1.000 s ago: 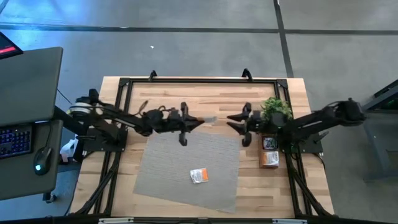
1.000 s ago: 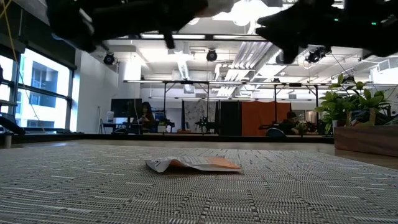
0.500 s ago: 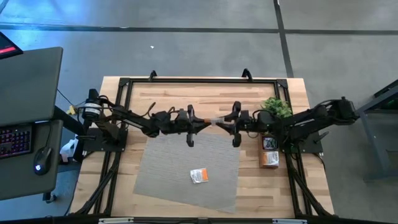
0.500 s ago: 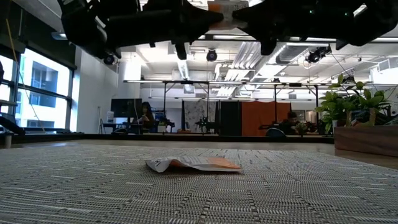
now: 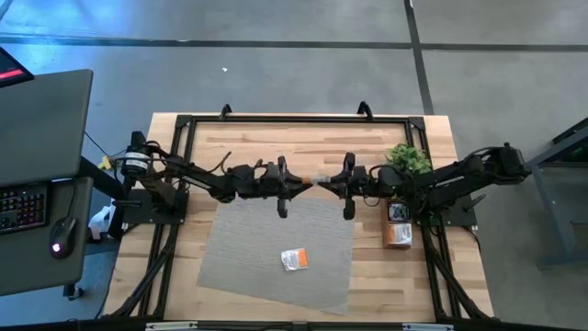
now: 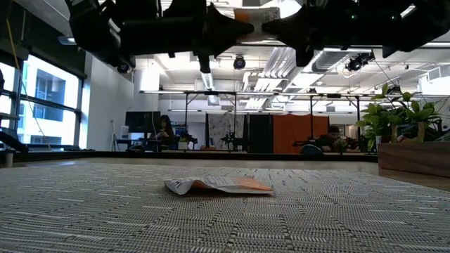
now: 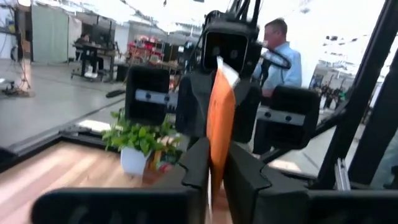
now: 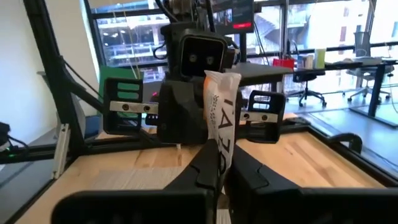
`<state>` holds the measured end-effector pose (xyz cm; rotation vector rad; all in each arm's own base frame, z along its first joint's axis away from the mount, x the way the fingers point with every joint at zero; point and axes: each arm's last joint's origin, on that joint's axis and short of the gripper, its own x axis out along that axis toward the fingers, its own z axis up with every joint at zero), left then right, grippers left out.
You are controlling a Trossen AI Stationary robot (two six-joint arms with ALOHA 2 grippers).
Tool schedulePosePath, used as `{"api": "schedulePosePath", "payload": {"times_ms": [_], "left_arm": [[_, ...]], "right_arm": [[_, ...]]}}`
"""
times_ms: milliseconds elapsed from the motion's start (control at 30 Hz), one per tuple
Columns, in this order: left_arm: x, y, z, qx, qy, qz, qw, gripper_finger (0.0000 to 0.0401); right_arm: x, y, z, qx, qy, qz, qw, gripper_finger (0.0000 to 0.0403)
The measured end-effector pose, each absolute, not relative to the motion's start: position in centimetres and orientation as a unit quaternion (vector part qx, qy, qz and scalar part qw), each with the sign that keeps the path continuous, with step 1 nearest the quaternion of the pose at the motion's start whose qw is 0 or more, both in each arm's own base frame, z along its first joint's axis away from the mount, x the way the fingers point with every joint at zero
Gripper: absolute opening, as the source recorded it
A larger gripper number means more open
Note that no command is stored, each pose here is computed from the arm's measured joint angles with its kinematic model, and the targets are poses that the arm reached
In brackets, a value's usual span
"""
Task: Pick & Place Tea
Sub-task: Put the white tea bag into the bottom section of the wooden organizer
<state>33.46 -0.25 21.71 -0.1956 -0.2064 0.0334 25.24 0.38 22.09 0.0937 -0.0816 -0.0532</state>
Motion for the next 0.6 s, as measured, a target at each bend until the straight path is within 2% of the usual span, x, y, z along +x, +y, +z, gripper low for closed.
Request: {"api": "schedulePosePath", "payload": {"times_ms": [267,333,467,600], "left_arm": [[33.6,-0.1,20.7,-0.107,-0.055,0.043,0.992,0.0123],[33.6,-0.1,20.6,-0.126,-0.050,0.047,0.990,0.0139],[33.6,-0.1,20.5,-0.159,-0.046,0.048,0.985,0.0151],[33.6,-0.1,20.3,-0.161,-0.036,0.054,0.985,0.0152]], "right_arm": [[25.1,1.6,21.7,0.068,-0.013,-0.030,0.997,0.0006],[24.6,2.1,21.6,0.075,0.012,-0.056,0.996,0.0008],[22.2,3.3,21.1,0.052,0.120,-0.155,0.979,0.0005],[19.1,4.4,24.3,0.112,0.160,-0.209,0.958,0.0005]]}}
